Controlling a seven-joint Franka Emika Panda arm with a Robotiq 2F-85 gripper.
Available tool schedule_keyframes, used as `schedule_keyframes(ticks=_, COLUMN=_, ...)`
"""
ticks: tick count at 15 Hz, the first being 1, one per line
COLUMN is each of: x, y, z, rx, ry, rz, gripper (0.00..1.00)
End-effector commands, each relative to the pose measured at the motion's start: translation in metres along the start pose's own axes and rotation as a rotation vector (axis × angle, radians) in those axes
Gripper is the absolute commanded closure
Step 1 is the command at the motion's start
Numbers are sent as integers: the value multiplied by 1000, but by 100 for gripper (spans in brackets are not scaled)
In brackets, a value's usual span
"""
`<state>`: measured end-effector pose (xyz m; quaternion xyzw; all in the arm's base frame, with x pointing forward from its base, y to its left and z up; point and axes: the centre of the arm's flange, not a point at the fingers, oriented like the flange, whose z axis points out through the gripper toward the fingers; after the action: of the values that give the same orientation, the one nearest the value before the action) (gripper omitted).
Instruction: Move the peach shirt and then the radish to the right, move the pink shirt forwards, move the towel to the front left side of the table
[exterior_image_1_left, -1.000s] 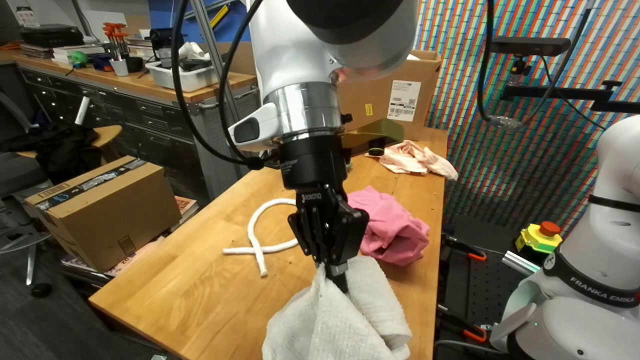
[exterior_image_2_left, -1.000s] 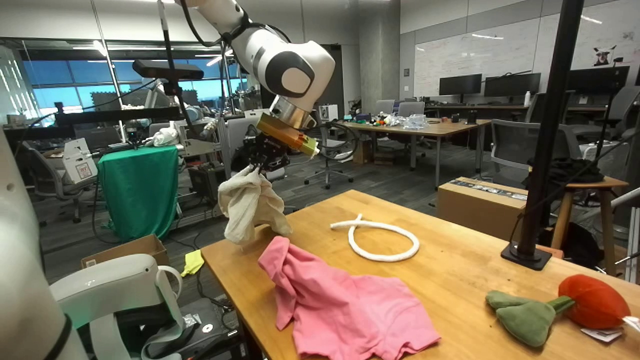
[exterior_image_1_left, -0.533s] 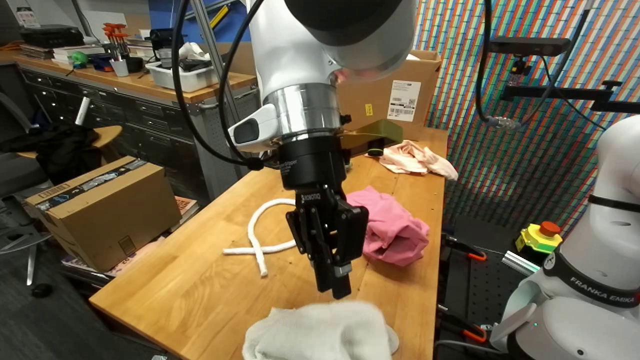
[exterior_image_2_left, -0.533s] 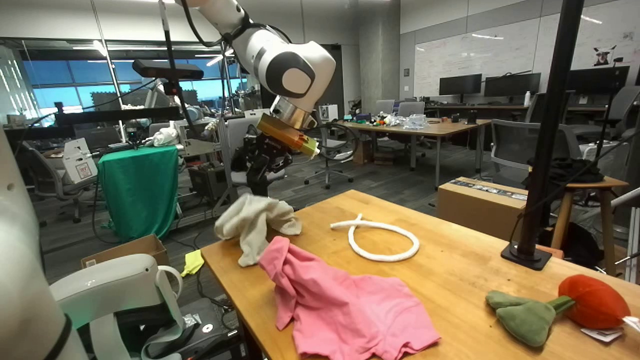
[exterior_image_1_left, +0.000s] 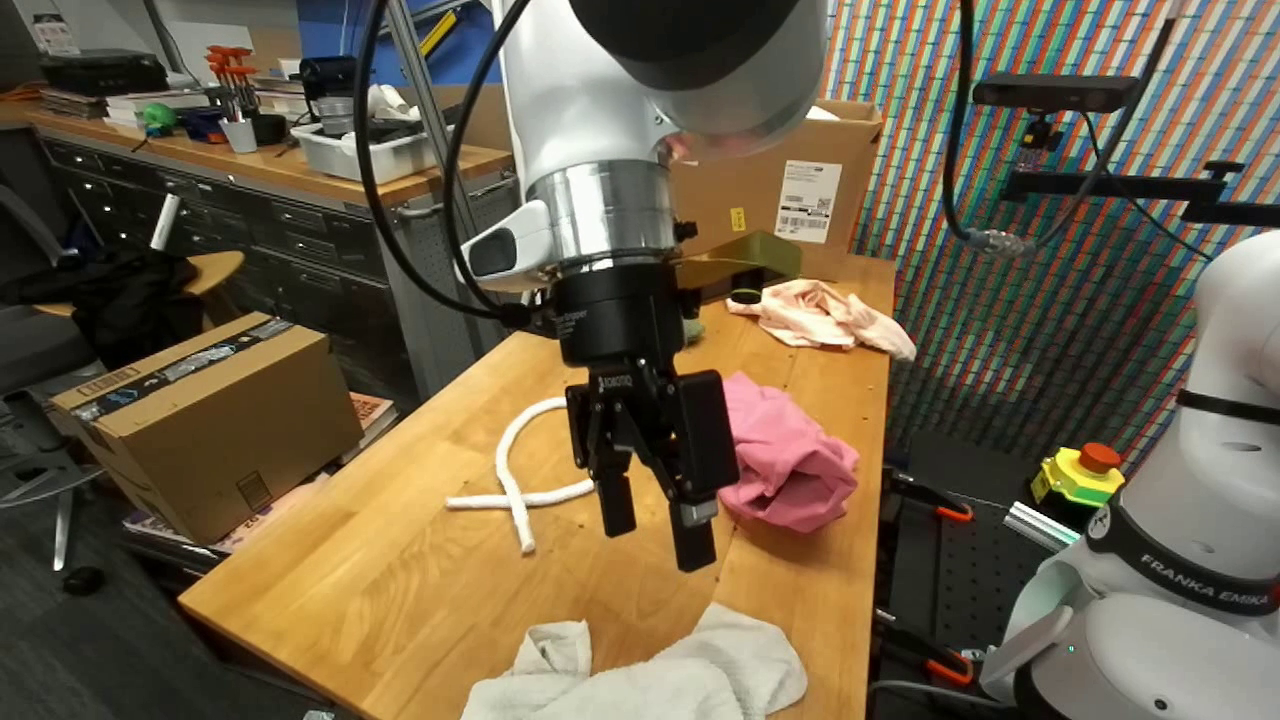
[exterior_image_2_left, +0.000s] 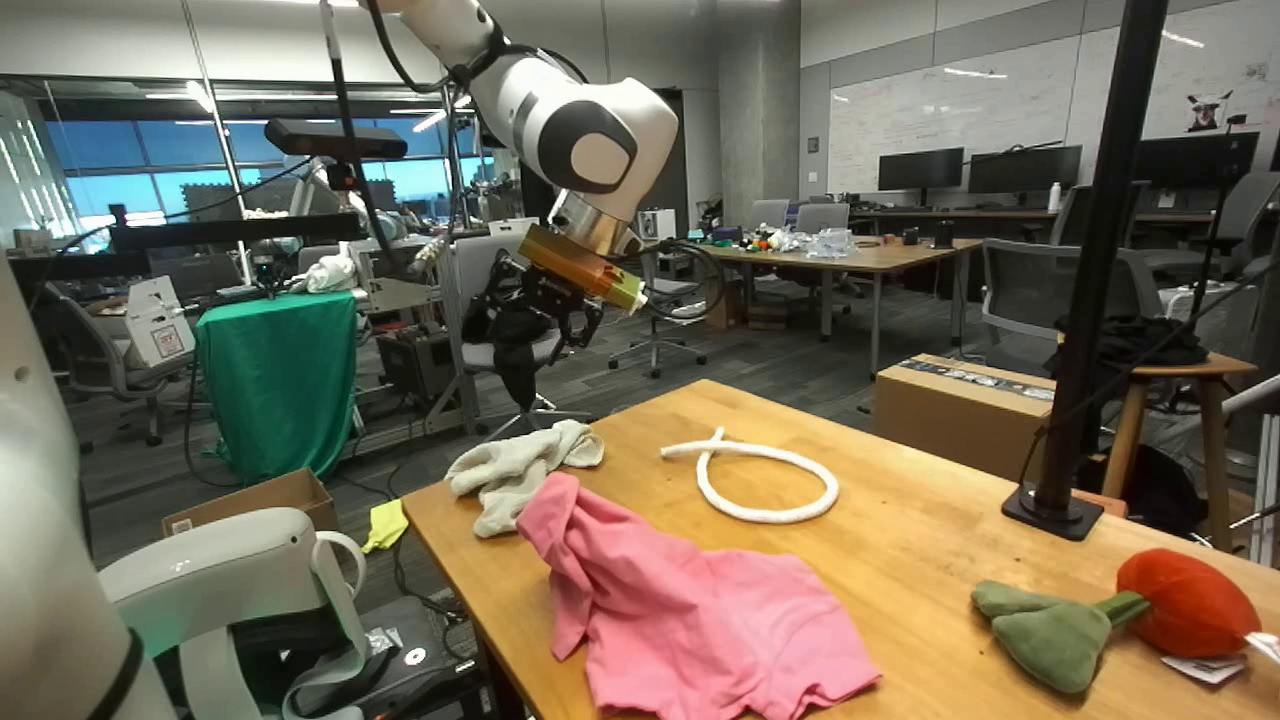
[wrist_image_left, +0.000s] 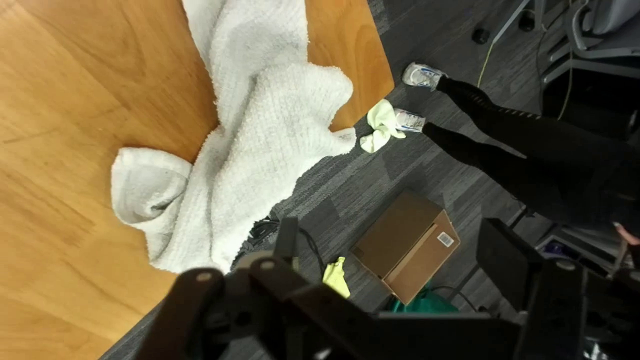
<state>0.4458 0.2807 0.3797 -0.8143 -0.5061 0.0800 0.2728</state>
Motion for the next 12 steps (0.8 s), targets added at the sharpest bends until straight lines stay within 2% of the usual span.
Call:
schedule_keyframes(ticks=1, x=4, y=6, z=-12, rx=-123, ry=-38, rz=51, gripper=0)
schedule_keyframes(ticks=7, x=-6, y=24, z=-60, rx=-445, ry=-128, rz=187, gripper=0)
schedule_keyframes(ticks=9, x=-16, y=20, z=-87, rx=-532, ry=-123, rz=257, gripper=0)
schedule_keyframes(ticks=12, x=-38, y=-6, z=-124, rx=-640, ry=-61, rz=366, gripper=0)
